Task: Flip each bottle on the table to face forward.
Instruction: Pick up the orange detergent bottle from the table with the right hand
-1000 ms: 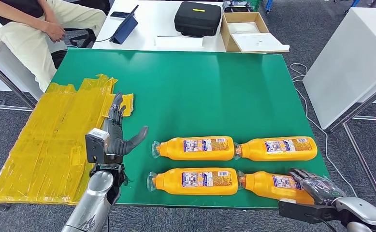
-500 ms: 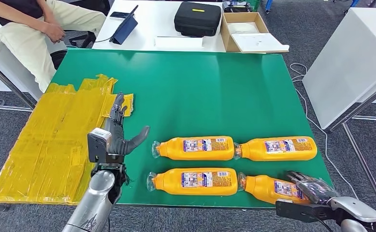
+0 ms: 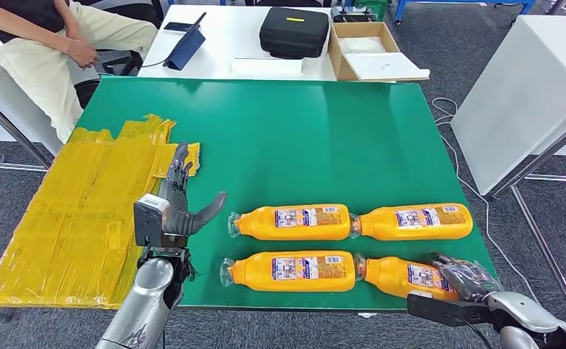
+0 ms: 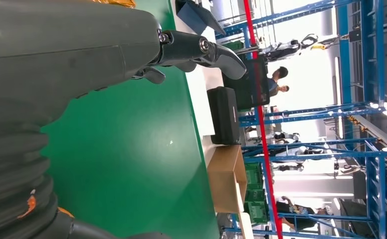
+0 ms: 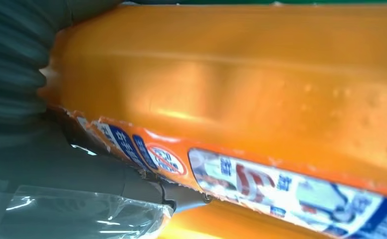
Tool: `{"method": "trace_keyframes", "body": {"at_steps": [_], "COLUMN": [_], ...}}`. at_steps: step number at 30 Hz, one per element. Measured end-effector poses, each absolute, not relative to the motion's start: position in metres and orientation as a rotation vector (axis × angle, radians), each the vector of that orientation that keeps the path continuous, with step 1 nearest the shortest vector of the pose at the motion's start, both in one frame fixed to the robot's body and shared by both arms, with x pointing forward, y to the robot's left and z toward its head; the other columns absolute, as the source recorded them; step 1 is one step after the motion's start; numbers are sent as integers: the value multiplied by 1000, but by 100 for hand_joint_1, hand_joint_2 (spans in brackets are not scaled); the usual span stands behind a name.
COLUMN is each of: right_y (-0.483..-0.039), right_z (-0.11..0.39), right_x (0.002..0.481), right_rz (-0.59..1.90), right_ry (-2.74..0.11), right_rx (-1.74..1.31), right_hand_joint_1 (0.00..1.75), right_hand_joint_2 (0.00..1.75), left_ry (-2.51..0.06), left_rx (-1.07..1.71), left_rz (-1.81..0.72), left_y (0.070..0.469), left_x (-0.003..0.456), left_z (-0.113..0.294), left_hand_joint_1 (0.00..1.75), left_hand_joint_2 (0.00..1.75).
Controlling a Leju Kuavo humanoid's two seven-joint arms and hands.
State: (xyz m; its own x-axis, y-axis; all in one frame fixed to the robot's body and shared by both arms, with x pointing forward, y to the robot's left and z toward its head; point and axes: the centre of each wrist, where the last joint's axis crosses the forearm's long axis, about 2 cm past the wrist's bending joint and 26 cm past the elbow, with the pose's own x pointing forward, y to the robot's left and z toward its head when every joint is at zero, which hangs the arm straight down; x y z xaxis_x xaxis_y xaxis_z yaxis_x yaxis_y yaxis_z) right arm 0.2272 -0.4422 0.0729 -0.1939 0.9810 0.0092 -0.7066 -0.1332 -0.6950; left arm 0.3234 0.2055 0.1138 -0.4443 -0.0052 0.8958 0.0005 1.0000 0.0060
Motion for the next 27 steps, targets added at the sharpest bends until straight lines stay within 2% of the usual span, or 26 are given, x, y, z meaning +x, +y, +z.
{"method": "trace_keyframes", "body": {"at_steps": [17,21,27], "right_y": [-439,-439,-434], "right_z": [74,88,136], "right_x": [227,230,254], "right_rz": [1646,1625,1507], "right_ry": [-717,-781,-991], "right_rx": [-552,-620,-875], "right_hand_joint_1": [175,175,175], "right_hand_joint_2": [175,175,175], "left_ry": [-2029,-2014,-1983], "left_rx": [2,15,64], "left_rz": [-5,8,50], "left_y": [205,209,219], "left_x": [323,321,310], "left_z": [113,110,100], "left_hand_joint_1": [0,0,0], "left_hand_joint_2": [175,175,175]}}
